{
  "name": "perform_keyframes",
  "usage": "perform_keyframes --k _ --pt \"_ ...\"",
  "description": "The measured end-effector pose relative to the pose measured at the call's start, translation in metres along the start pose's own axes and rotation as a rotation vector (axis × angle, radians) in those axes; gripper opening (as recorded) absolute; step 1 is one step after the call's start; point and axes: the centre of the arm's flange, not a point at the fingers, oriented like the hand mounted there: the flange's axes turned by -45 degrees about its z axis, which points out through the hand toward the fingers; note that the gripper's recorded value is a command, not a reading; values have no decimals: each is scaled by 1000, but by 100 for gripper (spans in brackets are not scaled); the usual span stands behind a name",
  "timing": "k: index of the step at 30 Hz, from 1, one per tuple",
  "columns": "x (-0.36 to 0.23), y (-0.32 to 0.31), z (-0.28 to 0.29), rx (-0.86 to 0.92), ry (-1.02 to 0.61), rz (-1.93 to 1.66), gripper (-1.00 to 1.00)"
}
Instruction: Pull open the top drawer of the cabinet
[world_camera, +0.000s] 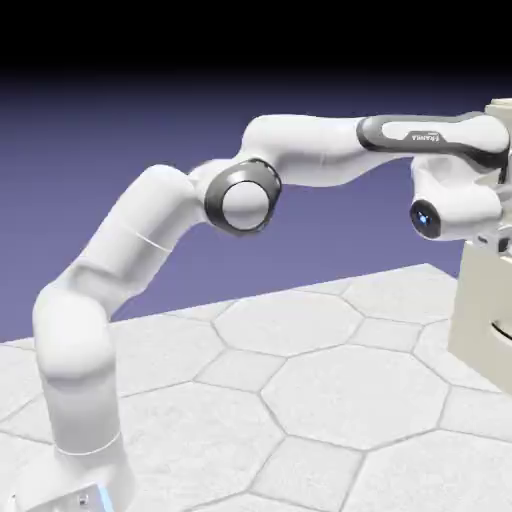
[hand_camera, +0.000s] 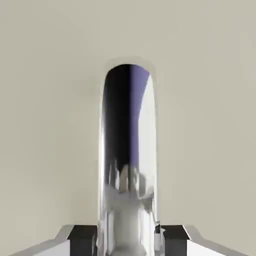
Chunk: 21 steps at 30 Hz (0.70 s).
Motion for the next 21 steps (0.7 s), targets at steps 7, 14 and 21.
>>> perform_keyframes --k 7,14,21 --pt "0 0 -41 0 0 0 -100" --pt "0 0 -93 0 0 0 -100" --pt "0 0 -157 0 0 0 -100"
